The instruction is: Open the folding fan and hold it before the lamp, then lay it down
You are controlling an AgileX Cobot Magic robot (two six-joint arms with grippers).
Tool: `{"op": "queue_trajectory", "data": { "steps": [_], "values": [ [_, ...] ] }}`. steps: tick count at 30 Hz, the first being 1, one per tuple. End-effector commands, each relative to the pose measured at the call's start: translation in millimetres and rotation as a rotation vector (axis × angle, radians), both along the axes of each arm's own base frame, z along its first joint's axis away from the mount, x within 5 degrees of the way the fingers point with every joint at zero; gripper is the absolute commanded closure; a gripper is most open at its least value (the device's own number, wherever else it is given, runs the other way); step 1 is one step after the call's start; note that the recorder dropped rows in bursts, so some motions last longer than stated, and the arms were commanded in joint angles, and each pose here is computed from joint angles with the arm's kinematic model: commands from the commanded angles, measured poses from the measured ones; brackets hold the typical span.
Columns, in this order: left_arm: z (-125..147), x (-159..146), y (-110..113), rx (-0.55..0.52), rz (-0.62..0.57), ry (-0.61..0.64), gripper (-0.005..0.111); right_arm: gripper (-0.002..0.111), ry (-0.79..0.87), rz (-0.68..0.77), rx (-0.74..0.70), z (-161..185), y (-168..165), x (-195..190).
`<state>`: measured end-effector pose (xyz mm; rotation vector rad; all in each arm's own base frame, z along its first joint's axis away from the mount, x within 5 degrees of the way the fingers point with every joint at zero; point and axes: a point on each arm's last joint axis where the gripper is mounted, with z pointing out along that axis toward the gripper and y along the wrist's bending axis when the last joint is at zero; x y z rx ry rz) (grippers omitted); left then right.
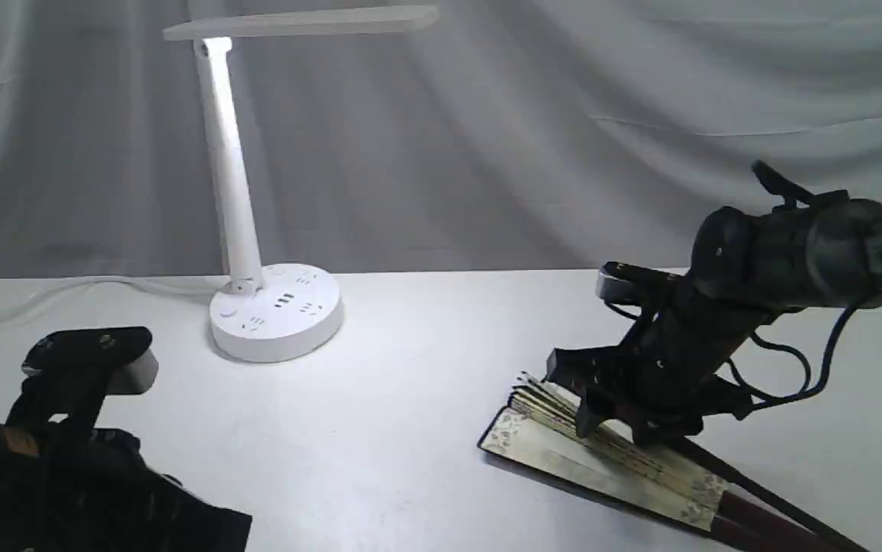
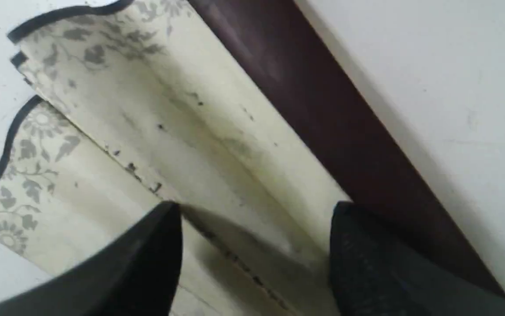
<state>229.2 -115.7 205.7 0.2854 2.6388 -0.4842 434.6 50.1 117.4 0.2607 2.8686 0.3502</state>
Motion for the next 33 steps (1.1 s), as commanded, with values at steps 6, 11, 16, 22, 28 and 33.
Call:
{"op": "queue_trajectory", "data": {
  "steps": [6,11,16,22,28,33],
  "values": [
    [1,1,0,-0.011,0.028,0.008,0.102,0.057,0.084,0.055,-0.013,23,2,-17],
    [1,1,0,-0.011,0.028,0.008,0.101,0.057,0.019,0.053,-0.006,50,2,-19],
    [0,-1,0,-0.019,0.036,0.035,0.101,0.057,0.001,0.049,-0.002,55,2,-19],
    [-1,-5,0,-0.016,0.027,0.073,0.101,0.057,0.026,0.056,0.0,55,2,-22],
    [-1,-5,-1,-0.035,0.041,0.079,0.101,0.057,0.06,0.107,0.054,58,-9,-25],
    [-1,-5,-2,-0.046,0.048,0.082,0.101,0.057,0.035,0.107,0.259,64,-43,-25]
  ]
}}
